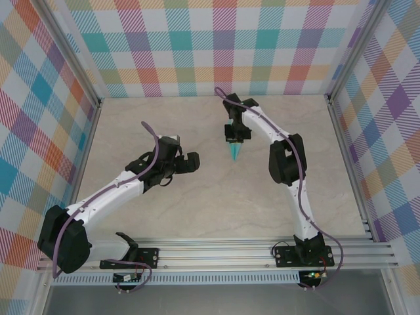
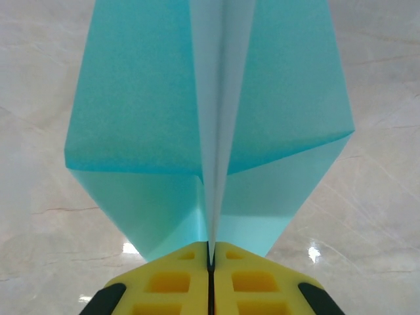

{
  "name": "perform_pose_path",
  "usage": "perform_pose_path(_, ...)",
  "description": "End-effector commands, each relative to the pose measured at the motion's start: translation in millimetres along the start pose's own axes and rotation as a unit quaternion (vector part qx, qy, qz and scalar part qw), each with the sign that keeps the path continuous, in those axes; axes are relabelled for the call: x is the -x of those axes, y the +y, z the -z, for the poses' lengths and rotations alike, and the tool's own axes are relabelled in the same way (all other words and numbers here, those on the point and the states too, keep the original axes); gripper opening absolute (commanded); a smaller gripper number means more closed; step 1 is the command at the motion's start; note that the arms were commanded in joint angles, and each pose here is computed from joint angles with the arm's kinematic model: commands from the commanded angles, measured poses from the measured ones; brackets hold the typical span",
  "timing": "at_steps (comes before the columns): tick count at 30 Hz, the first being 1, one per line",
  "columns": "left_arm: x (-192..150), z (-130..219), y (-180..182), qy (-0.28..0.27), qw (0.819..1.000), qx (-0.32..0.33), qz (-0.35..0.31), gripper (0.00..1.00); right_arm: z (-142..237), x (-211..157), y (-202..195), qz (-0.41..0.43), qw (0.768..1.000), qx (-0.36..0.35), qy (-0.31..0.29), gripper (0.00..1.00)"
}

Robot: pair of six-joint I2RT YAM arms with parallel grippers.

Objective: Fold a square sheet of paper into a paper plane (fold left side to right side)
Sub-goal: Place the paper plane at the top-center of the table.

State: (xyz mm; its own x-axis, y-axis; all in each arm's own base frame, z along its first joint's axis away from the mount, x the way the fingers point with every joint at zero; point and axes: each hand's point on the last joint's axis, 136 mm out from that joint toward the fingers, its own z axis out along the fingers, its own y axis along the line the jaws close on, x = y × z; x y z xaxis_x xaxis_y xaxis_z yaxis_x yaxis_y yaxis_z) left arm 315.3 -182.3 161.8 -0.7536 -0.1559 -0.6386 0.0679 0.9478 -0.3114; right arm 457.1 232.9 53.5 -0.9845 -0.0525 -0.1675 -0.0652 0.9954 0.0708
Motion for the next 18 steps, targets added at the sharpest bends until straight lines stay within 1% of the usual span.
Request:
perform_pose_path(1, -5.6, 3.8, 3.4, 0.011, 1.0, -0.002, 0.004, 1.0, -4.5, -9.2, -4.9, -0.005, 0.999, -0.021, 0.024, 0.07)
perform_pose_path(4, -5.9, 3.3, 2.1, 0.01, 1.0, -0.006, 0.005, 1.0, -8.7, -10.2, -5.3, -0.002, 0.999, -0.022, 0.027, 0.09)
perform_pose_path(8, -6.2, 1.9, 0.9, 0.011, 1.0, -0.008, 0.005, 1.0, -8.7, -9.3, -1.7, 0.001, 1.0, -0.013, 0.026, 0.2)
perform_pose_path(11, -6.8, 0.3, -0.1, 0.015, 1.0, -0.01, 0.005, 1.0, -6.4, -8.3, 0.3, 0.001, 1.0, -0.007, 0.025, 0.22)
perform_pose_path(18, -7.4, -2.5, -0.6, 0.018, 1.0, -0.009, 0.007, 1.0, 13.2, -7.4, 1.8, 0.012, 1.0, 0.0, 0.016, 0.34)
